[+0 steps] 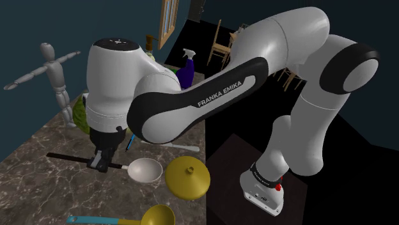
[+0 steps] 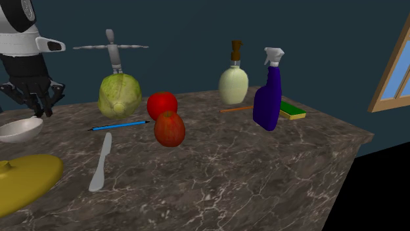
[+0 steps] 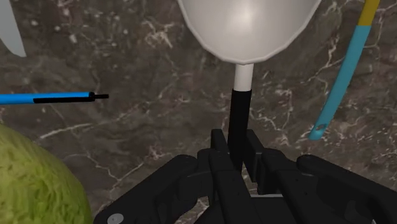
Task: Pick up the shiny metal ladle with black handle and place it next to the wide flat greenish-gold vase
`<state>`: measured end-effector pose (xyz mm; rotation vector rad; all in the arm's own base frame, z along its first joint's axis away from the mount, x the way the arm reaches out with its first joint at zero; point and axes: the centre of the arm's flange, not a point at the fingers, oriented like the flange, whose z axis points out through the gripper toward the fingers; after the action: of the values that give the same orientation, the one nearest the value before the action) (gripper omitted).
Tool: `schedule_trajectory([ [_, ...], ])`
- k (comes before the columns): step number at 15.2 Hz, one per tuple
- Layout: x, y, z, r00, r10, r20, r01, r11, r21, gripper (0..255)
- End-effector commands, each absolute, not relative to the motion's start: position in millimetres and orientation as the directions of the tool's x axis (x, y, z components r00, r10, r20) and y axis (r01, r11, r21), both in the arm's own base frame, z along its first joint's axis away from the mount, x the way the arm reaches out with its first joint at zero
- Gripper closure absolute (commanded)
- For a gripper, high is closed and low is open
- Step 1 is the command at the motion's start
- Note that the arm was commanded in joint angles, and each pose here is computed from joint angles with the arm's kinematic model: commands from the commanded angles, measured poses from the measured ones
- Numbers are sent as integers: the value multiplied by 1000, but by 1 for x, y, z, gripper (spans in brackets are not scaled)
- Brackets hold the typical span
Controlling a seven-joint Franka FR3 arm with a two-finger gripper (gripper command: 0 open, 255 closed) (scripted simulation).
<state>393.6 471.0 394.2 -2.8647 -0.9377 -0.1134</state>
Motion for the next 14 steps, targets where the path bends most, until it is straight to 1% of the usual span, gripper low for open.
schedule_trajectory([
  [1,393,471,385,805,584,110,593,-800,-96,255],
  [8,393,471,345,805,584,110,593,-800,-96,255],
  [14,393,471,345,805,584,110,593,-800,-96,255],
])
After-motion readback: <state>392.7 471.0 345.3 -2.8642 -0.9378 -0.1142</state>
